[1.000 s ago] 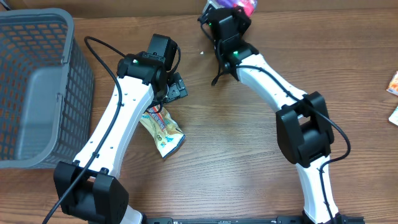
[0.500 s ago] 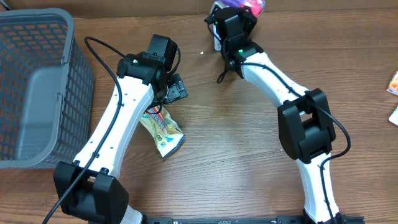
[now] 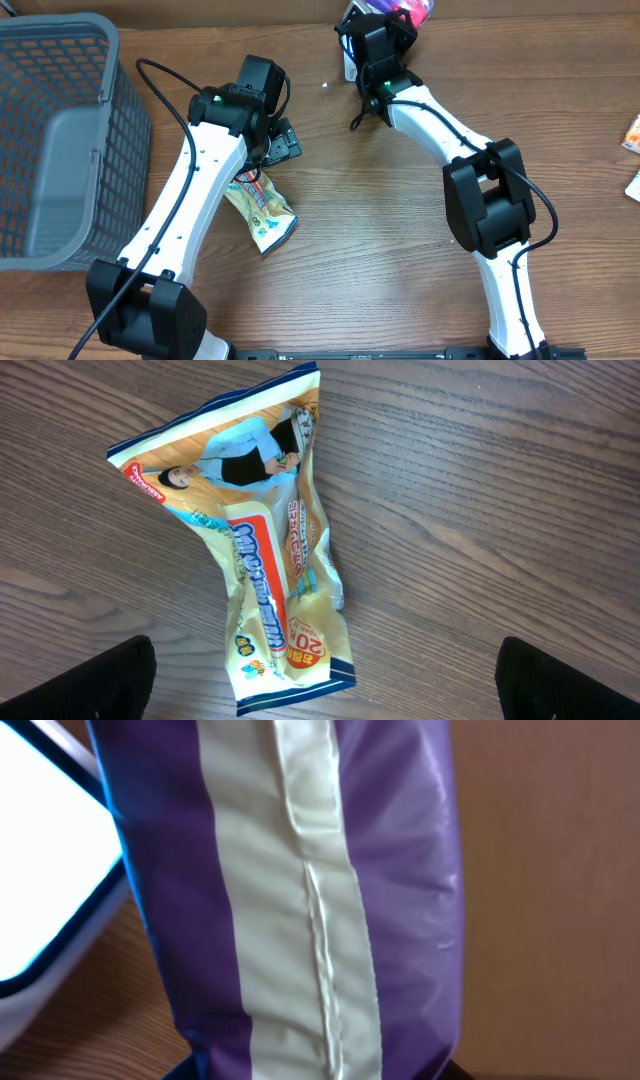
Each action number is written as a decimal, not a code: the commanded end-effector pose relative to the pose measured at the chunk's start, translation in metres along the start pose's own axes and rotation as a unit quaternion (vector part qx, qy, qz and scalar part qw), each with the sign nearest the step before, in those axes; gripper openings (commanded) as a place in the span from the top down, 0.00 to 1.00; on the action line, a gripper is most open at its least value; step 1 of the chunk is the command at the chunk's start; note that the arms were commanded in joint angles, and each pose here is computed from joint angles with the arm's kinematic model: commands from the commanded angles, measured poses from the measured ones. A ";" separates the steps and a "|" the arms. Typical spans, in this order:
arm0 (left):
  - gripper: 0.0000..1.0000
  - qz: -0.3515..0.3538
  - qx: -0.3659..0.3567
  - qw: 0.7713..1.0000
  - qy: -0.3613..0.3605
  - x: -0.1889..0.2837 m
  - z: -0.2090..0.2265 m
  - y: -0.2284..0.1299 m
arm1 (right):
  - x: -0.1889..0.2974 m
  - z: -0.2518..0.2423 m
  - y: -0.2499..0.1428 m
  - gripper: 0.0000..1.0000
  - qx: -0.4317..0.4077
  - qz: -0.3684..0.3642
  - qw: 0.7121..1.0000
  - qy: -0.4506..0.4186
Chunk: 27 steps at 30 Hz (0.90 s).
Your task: Scan the item barcode
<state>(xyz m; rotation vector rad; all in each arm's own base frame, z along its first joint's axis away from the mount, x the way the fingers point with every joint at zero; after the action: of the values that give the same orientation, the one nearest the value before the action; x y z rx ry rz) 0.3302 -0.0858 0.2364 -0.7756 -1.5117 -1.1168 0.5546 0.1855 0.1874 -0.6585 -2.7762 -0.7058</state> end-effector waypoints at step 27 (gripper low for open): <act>0.00 -0.005 0.001 1.000 -0.030 0.000 -0.007 0.005 | -0.100 -0.149 -0.362 0.00 -0.321 0.444 0.820 -0.164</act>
<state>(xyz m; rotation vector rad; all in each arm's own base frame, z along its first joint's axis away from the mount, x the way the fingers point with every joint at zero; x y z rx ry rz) 0.3357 -0.0904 0.2376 -0.7958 -1.5621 -1.1100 0.4789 -0.2176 0.1350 -2.1808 -1.9515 -1.2690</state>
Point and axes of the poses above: each gripper's point midway between its finger pads, its own x axis back along the fingers, its own z axis along the line the jaws close on, y = z × x, the point moved 8 cm from there along x, back along the fingers, and after that the axes turned 3 degrees about -x, right-handed, at the moved point
